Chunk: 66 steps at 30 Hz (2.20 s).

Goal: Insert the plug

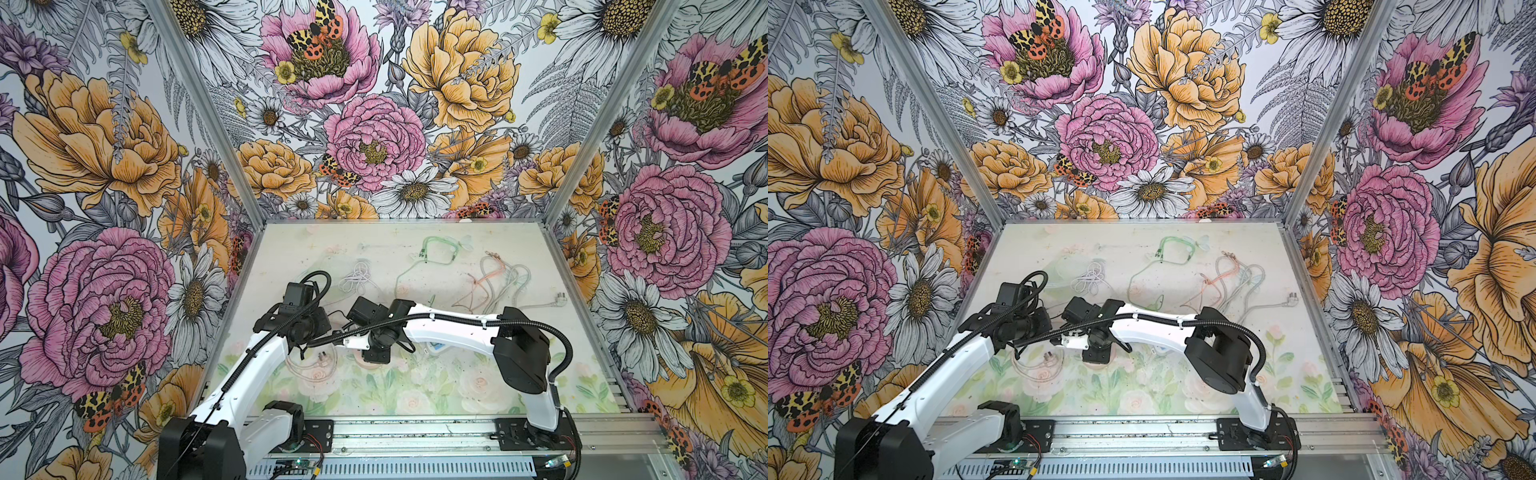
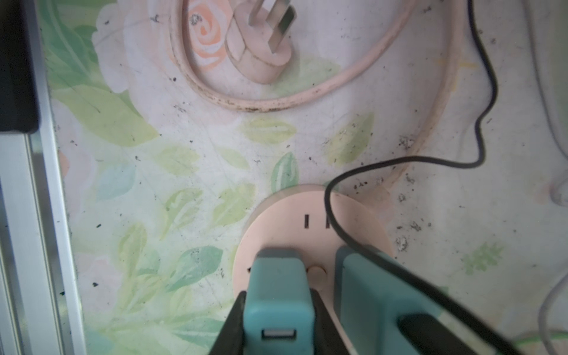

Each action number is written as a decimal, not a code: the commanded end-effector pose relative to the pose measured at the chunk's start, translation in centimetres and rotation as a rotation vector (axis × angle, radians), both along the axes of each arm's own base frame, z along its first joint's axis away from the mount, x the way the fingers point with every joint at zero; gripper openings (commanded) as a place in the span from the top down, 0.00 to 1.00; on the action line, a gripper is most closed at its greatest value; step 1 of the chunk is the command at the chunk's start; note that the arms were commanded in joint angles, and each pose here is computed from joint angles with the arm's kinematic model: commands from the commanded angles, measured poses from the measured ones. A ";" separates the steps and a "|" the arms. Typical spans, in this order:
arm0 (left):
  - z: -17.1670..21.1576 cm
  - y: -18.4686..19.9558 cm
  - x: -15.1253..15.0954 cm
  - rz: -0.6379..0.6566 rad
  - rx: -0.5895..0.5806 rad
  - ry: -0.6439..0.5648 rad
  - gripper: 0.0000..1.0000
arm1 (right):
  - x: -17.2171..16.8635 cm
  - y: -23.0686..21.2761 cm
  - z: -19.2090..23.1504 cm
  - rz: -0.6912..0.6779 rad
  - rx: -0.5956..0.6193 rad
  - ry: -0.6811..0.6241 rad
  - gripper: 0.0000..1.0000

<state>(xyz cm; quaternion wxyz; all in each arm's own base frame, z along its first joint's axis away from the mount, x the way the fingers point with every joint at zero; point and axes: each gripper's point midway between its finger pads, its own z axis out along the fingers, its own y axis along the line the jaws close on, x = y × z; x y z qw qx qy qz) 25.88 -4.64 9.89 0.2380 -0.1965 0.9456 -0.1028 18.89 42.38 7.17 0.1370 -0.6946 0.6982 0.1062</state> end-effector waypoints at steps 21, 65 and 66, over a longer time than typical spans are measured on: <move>0.7 -0.2 0.9 -0.018 -0.009 -0.011 0.80 | -3.6 -5.1 -7.8 0.057 -0.246 0.164 1.00; 1.0 -1.0 1.5 -0.023 -0.017 -0.005 0.78 | -4.8 -8.5 -10.3 0.048 -0.323 0.198 1.00; 1.0 -1.0 1.5 -0.021 -0.018 -0.007 0.77 | -4.5 -8.3 -10.1 0.048 -0.318 0.185 0.97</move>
